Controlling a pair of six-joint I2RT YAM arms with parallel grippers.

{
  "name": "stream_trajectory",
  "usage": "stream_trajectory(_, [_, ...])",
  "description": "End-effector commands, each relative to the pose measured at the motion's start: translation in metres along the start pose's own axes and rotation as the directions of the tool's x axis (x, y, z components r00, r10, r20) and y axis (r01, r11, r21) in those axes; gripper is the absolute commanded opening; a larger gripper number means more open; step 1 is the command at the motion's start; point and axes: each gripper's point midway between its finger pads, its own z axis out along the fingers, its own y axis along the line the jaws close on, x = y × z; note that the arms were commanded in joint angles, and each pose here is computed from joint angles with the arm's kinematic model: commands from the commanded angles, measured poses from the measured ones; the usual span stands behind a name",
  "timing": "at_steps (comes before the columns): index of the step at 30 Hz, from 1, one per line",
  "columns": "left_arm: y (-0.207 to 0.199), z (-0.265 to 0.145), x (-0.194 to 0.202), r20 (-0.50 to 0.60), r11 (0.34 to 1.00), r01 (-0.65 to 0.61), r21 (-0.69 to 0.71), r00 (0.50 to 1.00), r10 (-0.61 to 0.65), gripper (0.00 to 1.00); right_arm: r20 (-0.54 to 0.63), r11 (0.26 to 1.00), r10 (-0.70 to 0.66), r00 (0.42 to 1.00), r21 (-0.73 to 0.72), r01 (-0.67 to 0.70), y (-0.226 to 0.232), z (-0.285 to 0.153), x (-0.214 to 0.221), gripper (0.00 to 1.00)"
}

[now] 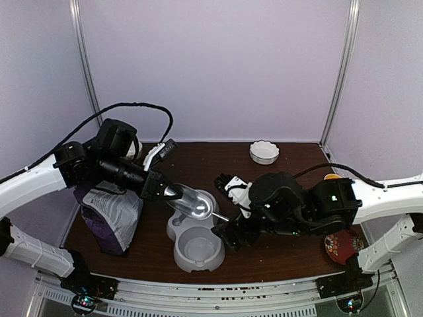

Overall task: Serve the pet food
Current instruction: Pass from the right arm to the left

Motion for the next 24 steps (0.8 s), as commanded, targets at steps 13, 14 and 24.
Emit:
stream_trajectory(13, [-0.019,-0.031,-0.035,0.212,0.993,-0.117,-0.002,0.971,0.114,0.0,0.258,0.878,0.447,0.856,-0.308,-0.366,-0.019,-0.045,-0.034,1.0])
stream_trajectory(14, [-0.02,-0.032,-0.036,0.221,0.993,-0.116,-0.002,0.969,0.114,0.0,0.265,0.868,0.463,0.846,-0.33,-0.372,-0.018,-0.046,-0.035,1.0])
stream_trajectory(24, [-0.042,-0.055,-0.049,0.324,0.989,-0.136,0.053,0.939,0.112,0.0,0.322,0.784,0.543,0.775,-0.525,-0.331,0.001,-0.067,-0.059,1.0])
